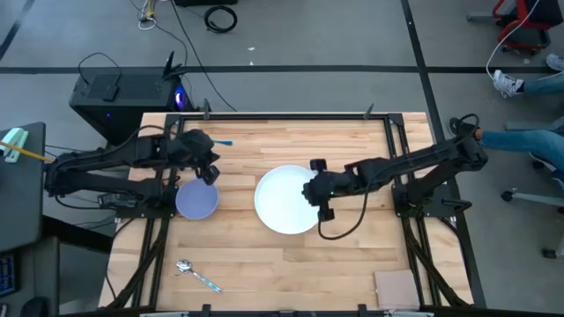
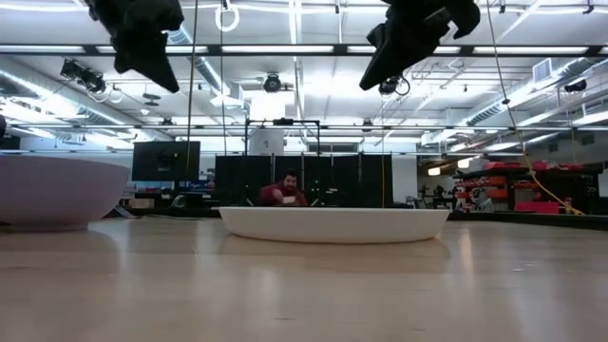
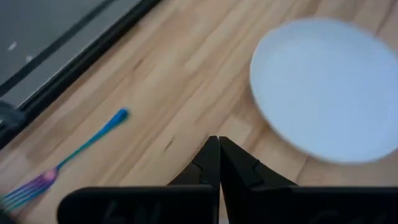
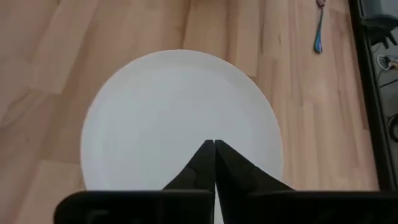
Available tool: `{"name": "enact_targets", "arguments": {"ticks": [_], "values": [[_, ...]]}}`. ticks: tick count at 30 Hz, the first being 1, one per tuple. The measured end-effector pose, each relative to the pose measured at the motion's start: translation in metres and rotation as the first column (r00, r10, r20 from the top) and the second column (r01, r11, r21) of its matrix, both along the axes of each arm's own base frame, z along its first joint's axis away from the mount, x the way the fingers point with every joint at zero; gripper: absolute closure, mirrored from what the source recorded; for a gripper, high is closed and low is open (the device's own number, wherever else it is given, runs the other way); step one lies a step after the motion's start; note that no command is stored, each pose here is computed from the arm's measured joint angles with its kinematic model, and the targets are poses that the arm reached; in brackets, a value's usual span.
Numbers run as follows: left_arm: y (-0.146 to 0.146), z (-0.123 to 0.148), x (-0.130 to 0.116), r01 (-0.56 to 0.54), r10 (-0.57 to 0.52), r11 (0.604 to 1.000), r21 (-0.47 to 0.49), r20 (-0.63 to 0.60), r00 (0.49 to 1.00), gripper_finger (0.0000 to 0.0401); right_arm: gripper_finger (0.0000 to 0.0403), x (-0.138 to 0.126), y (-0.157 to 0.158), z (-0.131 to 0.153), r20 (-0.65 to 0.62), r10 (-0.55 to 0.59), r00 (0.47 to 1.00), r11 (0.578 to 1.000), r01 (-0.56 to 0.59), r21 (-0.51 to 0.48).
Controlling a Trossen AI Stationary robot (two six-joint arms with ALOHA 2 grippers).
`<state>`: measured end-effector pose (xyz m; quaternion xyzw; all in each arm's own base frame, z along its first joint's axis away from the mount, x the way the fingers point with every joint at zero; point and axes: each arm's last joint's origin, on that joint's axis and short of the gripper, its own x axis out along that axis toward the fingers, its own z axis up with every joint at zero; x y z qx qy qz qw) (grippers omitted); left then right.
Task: Set table place
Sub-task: Put the bowl on the plate
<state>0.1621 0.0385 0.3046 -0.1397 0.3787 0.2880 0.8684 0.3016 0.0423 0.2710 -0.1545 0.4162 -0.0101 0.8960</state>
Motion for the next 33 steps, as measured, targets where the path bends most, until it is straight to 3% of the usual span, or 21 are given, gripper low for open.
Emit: {"name": "enact_targets", "arguments": {"ticks": [3,6,11,22,33], "values": [[0.001,-0.002,-0.002,-0.01,0.0,0.999,-0.05,-0.198,0.98,0.0396,0.0396,0.0,-0.005,0.0,-0.006,-0.007,1.0,1.0,0.007,-0.004],[0.004,-0.009,-0.002,-0.013,-0.045,0.985,-0.173,-0.328,0.944,0.0392,0.0395,0.0,-0.007,0.0,-0.012,-0.005,1.0,1.0,0.005,0.007],[0.01,-0.022,0.003,0.129,-0.264,0.931,-0.341,-0.388,0.883,0.0396,0.0398,0.0,-0.006,-0.001,-0.016,0.002,1.0,1.0,-0.002,0.01],[0.023,-0.036,0.016,0.278,-0.425,0.893,-0.354,-0.46,0.78,0.0363,0.0398,0.0,-0.007,-0.001,-0.012,-0.017,1.0,0.999,0.018,0.027],[0.024,-0.05,0.021,0.212,-0.435,0.879,-0.427,-0.538,0.722,0.0312,0.0399,0.0,-0.007,-0.001,-0.011,-0.029,1.0,0.999,0.029,0.032]]}}
